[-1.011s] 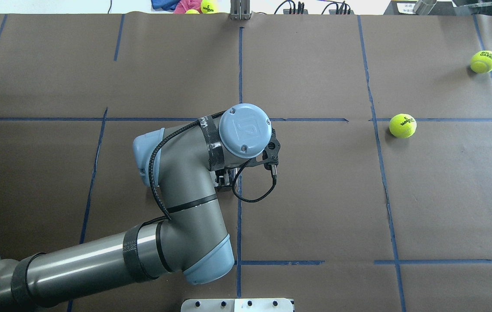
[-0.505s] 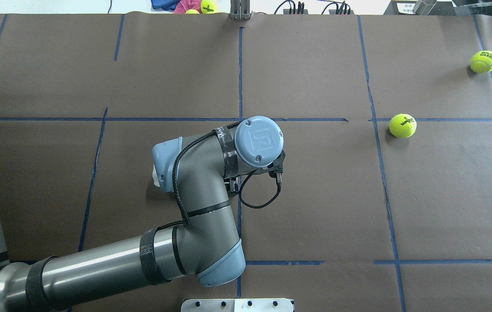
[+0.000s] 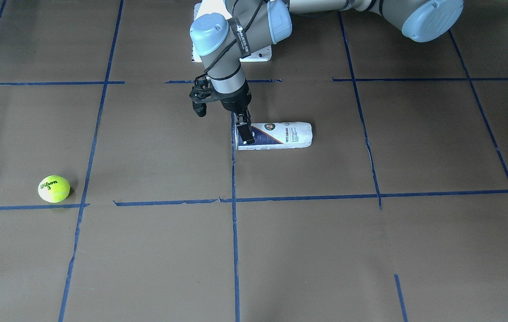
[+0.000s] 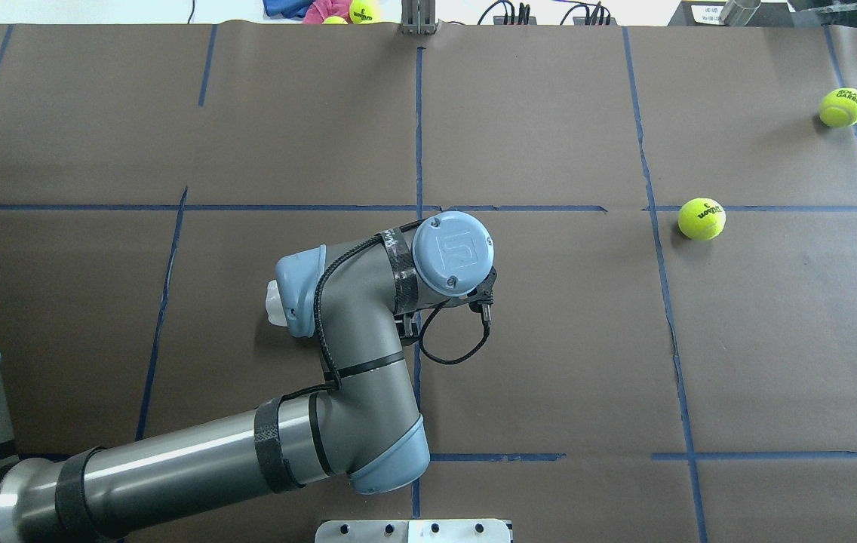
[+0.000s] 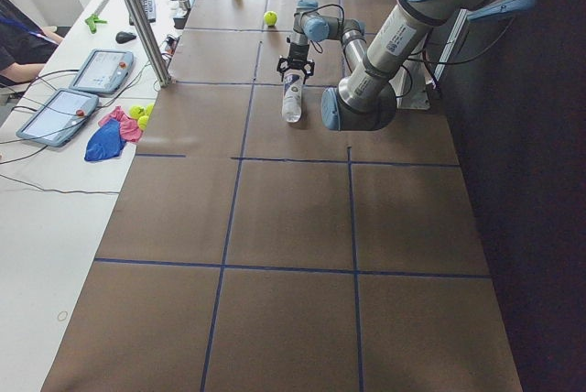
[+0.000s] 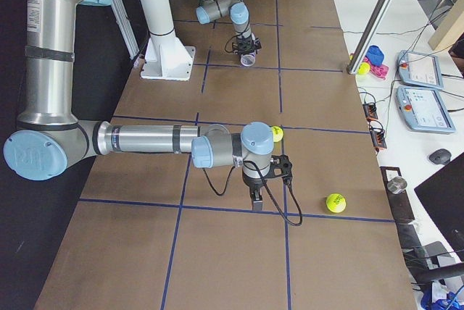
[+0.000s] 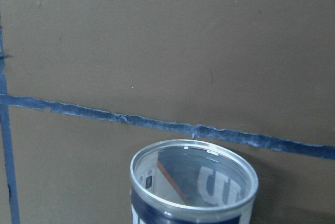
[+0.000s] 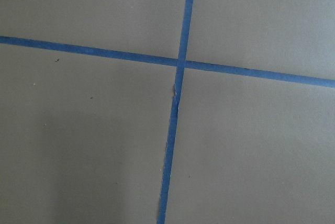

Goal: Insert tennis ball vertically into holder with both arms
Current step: 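Lower the left gripper and close it around the tube, then lift the tube with the left gripper and stand it upright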

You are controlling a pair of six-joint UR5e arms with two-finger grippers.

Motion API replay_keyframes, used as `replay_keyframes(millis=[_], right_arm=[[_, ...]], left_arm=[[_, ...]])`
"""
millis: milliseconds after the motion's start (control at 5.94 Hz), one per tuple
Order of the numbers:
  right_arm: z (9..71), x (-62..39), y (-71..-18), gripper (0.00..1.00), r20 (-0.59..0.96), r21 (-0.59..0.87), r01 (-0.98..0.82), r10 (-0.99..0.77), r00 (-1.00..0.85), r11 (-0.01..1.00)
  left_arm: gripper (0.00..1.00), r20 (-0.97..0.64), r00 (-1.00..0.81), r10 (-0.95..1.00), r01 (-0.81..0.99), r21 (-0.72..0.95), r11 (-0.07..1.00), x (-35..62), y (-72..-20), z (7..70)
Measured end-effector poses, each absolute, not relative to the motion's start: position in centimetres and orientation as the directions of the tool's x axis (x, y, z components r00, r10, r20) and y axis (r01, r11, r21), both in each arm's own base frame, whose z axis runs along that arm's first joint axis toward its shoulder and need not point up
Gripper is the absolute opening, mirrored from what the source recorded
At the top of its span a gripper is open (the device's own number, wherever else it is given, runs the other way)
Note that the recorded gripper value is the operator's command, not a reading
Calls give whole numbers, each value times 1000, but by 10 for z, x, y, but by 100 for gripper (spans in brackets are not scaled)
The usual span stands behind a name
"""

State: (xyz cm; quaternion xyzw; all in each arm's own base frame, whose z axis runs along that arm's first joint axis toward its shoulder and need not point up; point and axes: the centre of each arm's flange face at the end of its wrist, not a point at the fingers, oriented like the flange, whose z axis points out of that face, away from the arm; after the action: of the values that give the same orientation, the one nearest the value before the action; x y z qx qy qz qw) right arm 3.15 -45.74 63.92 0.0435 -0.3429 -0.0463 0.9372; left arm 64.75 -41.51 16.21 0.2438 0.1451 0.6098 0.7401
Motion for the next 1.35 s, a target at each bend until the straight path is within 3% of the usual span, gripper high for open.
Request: replay_keyframes(millis=[337,505,1348], right_arm=[[640,32,-457,100,639,112,57,-116,761,992],[640,32,-457,100,639,111,57,-115,761,992],[640,32,-457,100,639,112,57,-116,761,992]], left_arm=[[93,83,214,973,-830,541,136,657,-419,173],[81,83,214,973,-830,540,136,658,-419,174],[79,90,242,966,-792,594,143,632,-429,145]])
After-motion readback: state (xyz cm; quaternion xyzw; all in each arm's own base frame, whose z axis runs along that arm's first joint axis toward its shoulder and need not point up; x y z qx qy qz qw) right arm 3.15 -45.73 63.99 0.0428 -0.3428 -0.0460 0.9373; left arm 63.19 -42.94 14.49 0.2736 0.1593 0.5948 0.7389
